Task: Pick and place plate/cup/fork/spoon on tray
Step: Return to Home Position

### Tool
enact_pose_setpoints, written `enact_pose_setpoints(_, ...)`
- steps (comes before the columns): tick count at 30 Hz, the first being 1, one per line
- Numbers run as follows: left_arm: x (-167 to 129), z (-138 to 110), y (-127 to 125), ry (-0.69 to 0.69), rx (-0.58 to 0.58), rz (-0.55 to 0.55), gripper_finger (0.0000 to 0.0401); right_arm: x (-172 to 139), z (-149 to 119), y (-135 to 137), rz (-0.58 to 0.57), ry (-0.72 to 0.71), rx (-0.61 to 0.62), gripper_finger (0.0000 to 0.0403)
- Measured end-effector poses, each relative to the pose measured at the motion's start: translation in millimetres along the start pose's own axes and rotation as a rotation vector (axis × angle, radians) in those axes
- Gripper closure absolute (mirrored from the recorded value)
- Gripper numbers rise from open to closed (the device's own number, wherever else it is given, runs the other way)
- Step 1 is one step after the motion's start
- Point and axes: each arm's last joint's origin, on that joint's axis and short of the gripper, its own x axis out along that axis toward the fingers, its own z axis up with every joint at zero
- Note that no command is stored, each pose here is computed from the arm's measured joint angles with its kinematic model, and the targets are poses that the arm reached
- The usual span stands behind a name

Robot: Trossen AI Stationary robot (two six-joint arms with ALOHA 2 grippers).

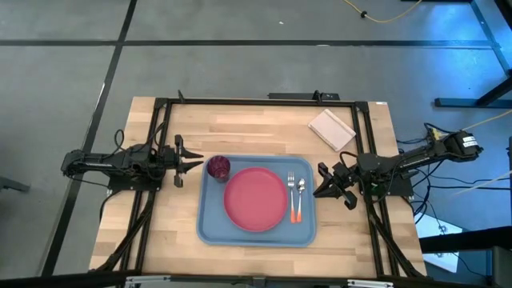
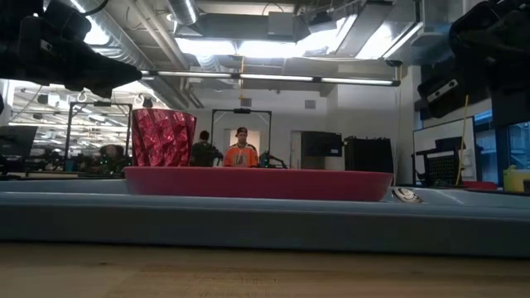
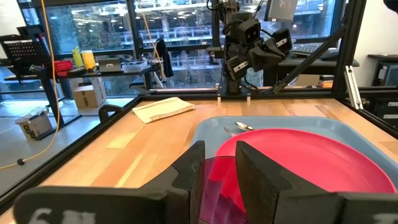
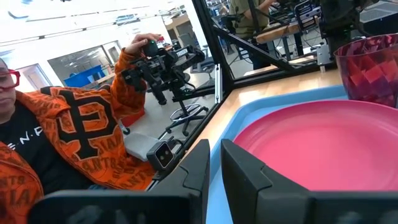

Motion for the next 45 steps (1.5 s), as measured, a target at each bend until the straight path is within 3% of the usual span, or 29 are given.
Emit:
enact_pose_setpoints(5, 0, 0, 0, -0.001, 0.0, 0.0, 0.0319, -1, 4, 0, 0.005, -0.037, -0.014, 0.0358)
enact_pose_setpoints(11, 0, 0, 0, -0.001, 0.0, 0.0, 0.0319, -6, 27, 5, 0.055, -0.264, -0.108, 0.0358)
enact_pose_setpoints(17, 0, 0, 0, -0.001, 0.0, 0.0, 0.0319, -7, 31, 7, 0.069, -0.308, -0.127, 0.0358)
enact_pose_setpoints(23, 0, 0, 0, -0.001, 0.0, 0.0, 0.0319, -19, 51, 18, 0.137, -0.525, -0.226, 0.0358)
enact_pose_setpoints(31, 0, 0, 0, 0.0, 0.0, 0.0, 0.0319, -24, 55, 22, 0.158, -0.573, -0.248, 0.0358)
enact_pose_setpoints(34, 0, 0, 0, 0.0, 0.0, 0.0, 0.0319, -23, 53, 20, 0.146, -0.546, -0.236, 0.0358)
enact_pose_setpoints(42, 0, 0, 0, 0.0, 0.0, 0.0, 0.0319, -8, 17, -2, -0.019, -0.144, -0.053, 0.0358)
enact_pose_setpoints(45, 0, 0, 0, 0.001, 0.0, 0.0, 0.0319, -7, 13, -4, -0.036, -0.103, -0.035, 0.0358)
